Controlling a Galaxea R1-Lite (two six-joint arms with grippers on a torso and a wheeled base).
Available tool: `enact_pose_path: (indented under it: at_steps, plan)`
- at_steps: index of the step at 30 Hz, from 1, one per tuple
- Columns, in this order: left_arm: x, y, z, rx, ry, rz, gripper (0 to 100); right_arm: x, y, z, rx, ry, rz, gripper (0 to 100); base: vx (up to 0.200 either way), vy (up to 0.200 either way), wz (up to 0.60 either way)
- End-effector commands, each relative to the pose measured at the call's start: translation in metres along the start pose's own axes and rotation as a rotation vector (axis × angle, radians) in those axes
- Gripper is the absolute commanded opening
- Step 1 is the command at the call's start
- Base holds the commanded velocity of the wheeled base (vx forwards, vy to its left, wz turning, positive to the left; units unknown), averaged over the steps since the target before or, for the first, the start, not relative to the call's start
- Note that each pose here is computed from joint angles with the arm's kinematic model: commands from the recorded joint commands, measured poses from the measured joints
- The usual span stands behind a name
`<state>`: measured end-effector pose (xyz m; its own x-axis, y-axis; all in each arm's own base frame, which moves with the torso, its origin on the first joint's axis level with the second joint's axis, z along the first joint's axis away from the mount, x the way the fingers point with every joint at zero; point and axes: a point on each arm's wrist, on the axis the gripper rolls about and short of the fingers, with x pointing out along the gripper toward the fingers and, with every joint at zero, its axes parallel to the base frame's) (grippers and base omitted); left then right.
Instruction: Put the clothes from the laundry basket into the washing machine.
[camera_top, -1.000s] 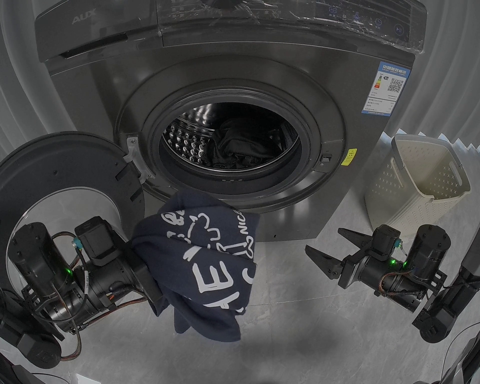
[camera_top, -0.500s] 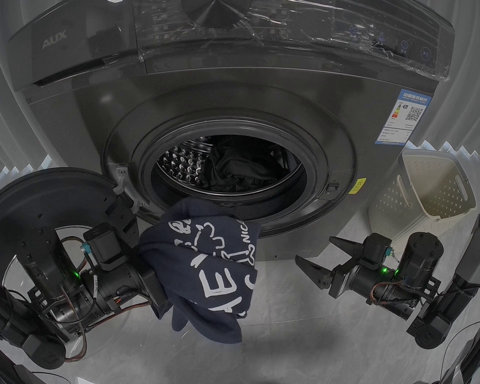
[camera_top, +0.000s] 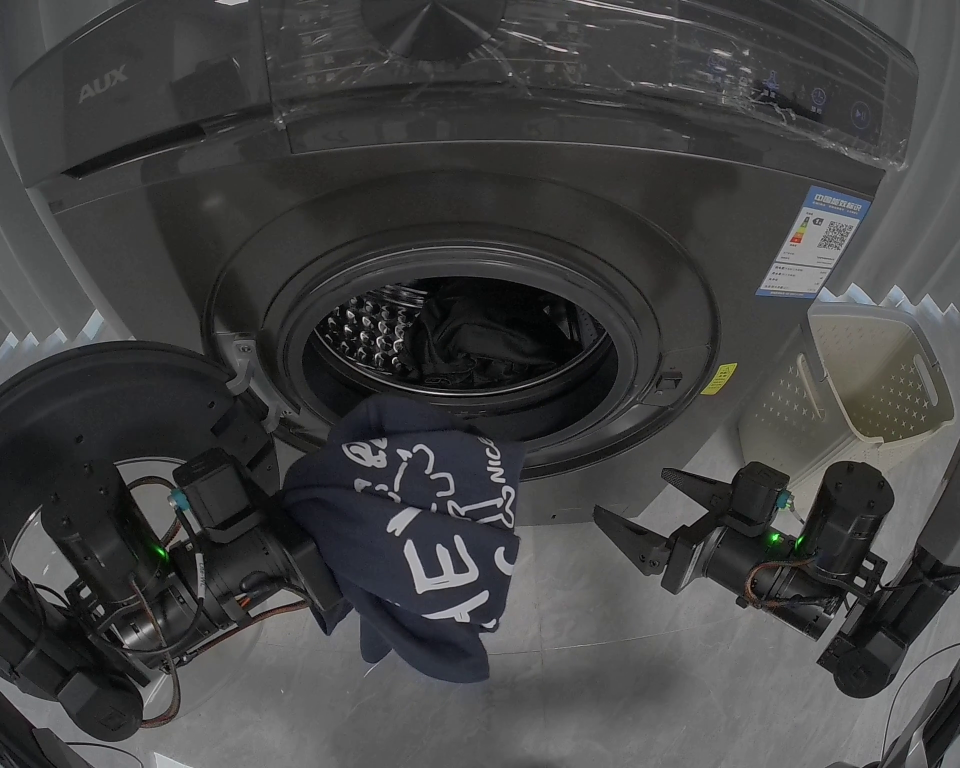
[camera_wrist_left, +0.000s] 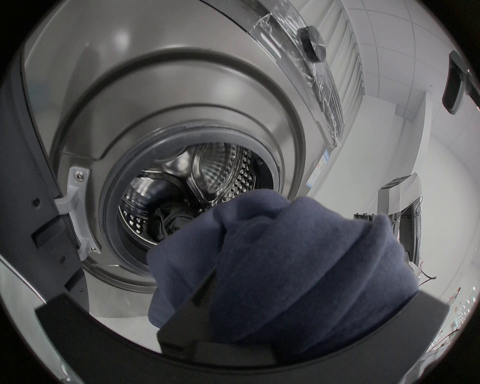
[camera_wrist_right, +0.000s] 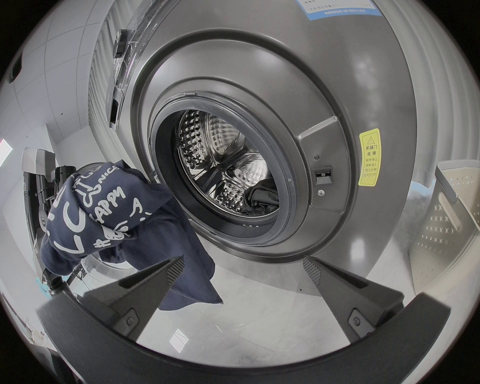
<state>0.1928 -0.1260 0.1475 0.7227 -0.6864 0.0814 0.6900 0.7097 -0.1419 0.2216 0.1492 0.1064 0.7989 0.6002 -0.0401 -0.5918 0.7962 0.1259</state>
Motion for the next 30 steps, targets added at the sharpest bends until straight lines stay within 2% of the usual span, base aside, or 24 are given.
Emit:
enact_pose_path:
  at_steps: [1,10,12,21,24,28,30]
  plan:
    - [0.0,0.0,-0.005,-0.002,0.008,-0.002,0,-0.001,0.001,0.002,0.0,-0.009,0.003,100,0.0,0.0,0.0]
    - [0.001,0.001,-0.011,-0.003,0.026,0.004,0,-0.001,0.001,0.002,0.001,-0.009,0.004,100,0.0,0.0,0.0]
    - [0.002,0.001,-0.014,0.006,0.036,0.002,0,-0.002,0.001,0.002,0.001,-0.008,0.004,100,0.0,0.0,0.0]
    - [0.005,0.002,-0.015,0.013,0.039,0.002,0,-0.002,0.002,0.002,0.001,-0.006,0.005,100,0.2,0.0,0.0]
    - [0.006,0.002,-0.016,0.018,0.044,0.004,0,-0.004,0.002,0.0,0.002,0.003,0.006,100,0.0,0.0,0.0]
    - [0.007,0.002,-0.016,0.018,0.043,0.001,0,-0.019,0.008,-0.012,-0.004,0.074,0.03,100,0.0,0.0,0.0]
    - [0.008,0.0,-0.016,0.026,0.042,-0.007,0,-0.035,0.019,-0.025,-0.013,0.156,0.075,100,0.0,0.0,0.0]
